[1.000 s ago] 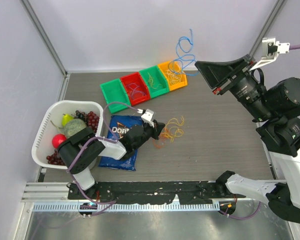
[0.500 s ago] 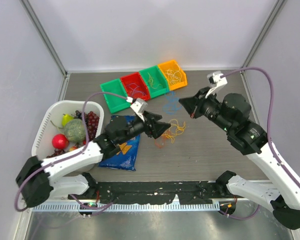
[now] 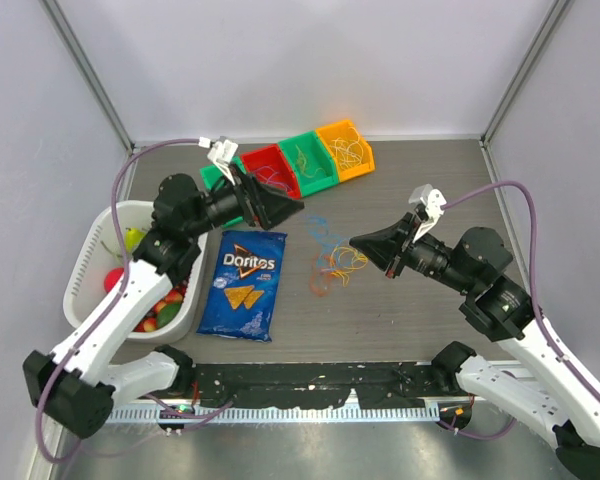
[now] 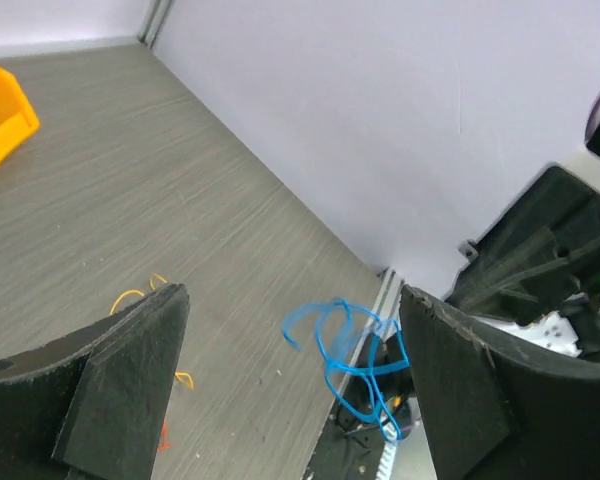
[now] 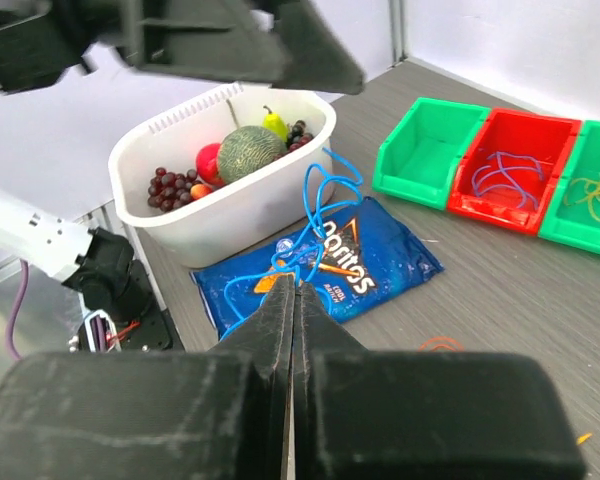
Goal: Untangle the cables
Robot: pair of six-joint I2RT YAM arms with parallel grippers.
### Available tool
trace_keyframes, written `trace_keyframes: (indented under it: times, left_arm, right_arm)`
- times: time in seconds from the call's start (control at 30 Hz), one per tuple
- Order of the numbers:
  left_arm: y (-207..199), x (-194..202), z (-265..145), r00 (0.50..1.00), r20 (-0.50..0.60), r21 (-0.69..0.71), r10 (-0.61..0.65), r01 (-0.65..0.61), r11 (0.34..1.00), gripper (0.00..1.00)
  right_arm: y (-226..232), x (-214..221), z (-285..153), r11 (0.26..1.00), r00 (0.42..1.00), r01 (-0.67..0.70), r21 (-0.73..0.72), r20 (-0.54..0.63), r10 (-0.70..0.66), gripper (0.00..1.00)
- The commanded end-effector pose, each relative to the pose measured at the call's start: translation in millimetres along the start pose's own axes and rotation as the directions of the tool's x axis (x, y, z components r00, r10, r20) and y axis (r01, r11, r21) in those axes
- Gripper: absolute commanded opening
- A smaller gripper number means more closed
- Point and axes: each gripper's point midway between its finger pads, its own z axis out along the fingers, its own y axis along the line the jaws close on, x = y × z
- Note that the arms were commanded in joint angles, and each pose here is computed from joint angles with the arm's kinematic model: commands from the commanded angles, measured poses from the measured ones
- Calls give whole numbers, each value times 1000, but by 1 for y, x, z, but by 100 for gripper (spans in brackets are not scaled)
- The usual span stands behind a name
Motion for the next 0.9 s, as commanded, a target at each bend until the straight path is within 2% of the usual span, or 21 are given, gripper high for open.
trace_keyframes:
  times: [0.0,0.1,0.17,0.3,0.43,0.63,0.7,0.77,0.87]
  left_arm:
    - [1,-5,8,966,-104,153,-236,250,956,89]
    - [-10,-5,17,934,-188,296,-303,348,890,82]
    - [-19,-2,14,928,-214,402,-306,369,838,76]
    - [-19,9,11,913,-224,455,-342,408,791,76]
    - [-26,20,8,917,-226,457,-330,399,795,76]
    - [-21,38,7,921,-245,388,-304,380,840,61]
    - [-16,45,7,922,-253,339,-292,367,866,58]
    - [-15,49,3,931,-248,308,-267,338,890,61]
    - [-4,52,-1,947,-222,220,-232,280,934,74]
  right_arm:
    - [19,-17,1,992,995,59,-110,81,-51,1]
    - [21,-20,2,992,995,50,-115,90,-40,1]
    - [20,-20,3,993,996,48,-111,85,-39,1]
    - [17,-21,4,994,996,45,-95,80,-37,1]
    - [16,-22,6,995,996,48,-91,79,-40,1]
    - [12,-21,9,995,996,59,-78,68,-54,1]
    - [11,-22,8,995,996,63,-72,72,-58,1]
    - [12,-23,8,995,996,64,-76,73,-58,1]
    - [12,-24,7,995,995,66,-73,77,-61,1]
